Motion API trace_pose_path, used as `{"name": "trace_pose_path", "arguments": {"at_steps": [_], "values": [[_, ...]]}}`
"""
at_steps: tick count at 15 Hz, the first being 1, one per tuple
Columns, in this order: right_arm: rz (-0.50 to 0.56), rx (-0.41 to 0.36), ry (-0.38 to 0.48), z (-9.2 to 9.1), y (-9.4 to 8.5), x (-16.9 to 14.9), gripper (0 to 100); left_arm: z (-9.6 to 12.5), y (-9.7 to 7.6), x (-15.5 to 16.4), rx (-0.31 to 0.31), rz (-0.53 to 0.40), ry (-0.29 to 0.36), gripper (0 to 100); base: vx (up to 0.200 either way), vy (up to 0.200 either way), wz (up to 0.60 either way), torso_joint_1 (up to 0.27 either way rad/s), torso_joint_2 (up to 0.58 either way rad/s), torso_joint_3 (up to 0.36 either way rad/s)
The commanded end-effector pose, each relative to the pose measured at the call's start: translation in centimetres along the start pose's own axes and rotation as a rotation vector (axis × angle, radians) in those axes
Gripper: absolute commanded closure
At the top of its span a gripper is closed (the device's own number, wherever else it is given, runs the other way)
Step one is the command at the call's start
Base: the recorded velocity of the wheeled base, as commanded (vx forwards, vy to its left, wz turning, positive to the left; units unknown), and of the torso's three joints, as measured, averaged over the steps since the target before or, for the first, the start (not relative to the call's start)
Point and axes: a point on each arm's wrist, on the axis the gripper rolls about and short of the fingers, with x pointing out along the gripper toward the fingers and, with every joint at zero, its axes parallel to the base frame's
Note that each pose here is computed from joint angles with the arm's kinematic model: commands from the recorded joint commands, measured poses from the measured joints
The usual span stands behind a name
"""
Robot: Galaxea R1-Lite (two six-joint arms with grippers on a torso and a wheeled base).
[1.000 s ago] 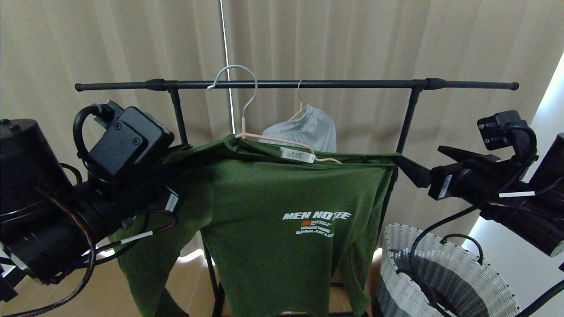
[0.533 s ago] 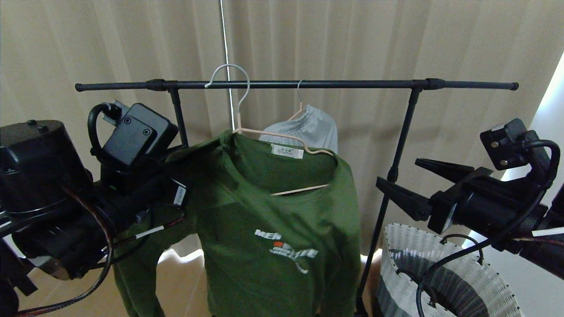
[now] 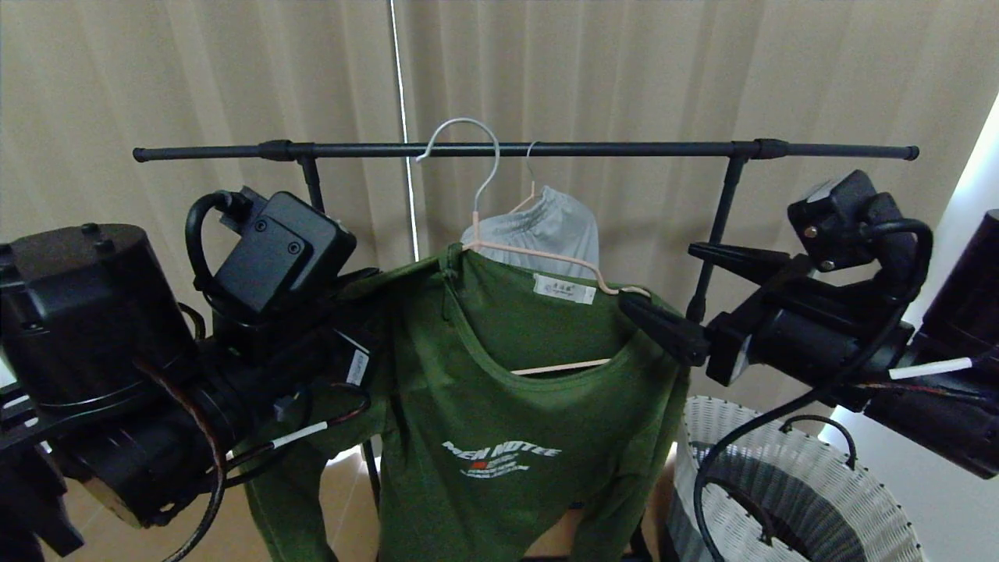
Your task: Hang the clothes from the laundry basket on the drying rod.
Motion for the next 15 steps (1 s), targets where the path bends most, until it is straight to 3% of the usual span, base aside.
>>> {"name": "trace_pose_path", "arguments": {"at_steps": [1, 9, 10, 15], "values": [[0.003, -0.032, 0.028, -0.6, 0.1, 2.3, 0, 0.2, -0.6, -0.1, 0.003, -0.025, -0.009, 100, 0.000, 0.000, 0.00, 0.000, 0.00, 0.000], [0.002, -0.095, 0.025, -0.5, 0.0, 3.4, 0, 0.6, -2.1, -0.3, 0.015, -0.085, -0.033, 100, 0.000, 0.000, 0.00, 0.000, 0.00, 0.000], [0.002, -0.100, 0.026, -0.5, 0.0, 3.5, 100, 0.6, -2.3, -0.2, 0.015, -0.090, -0.042, 100, 0.000, 0.000, 0.00, 0.000, 0.00, 0.000], [0.016, -0.100, 0.027, -0.6, 0.5, 3.3, 100, 0.4, -2.8, 0.2, 0.022, -0.096, -0.042, 100, 0.000, 0.000, 0.00, 0.000, 0.00, 0.000]]}}
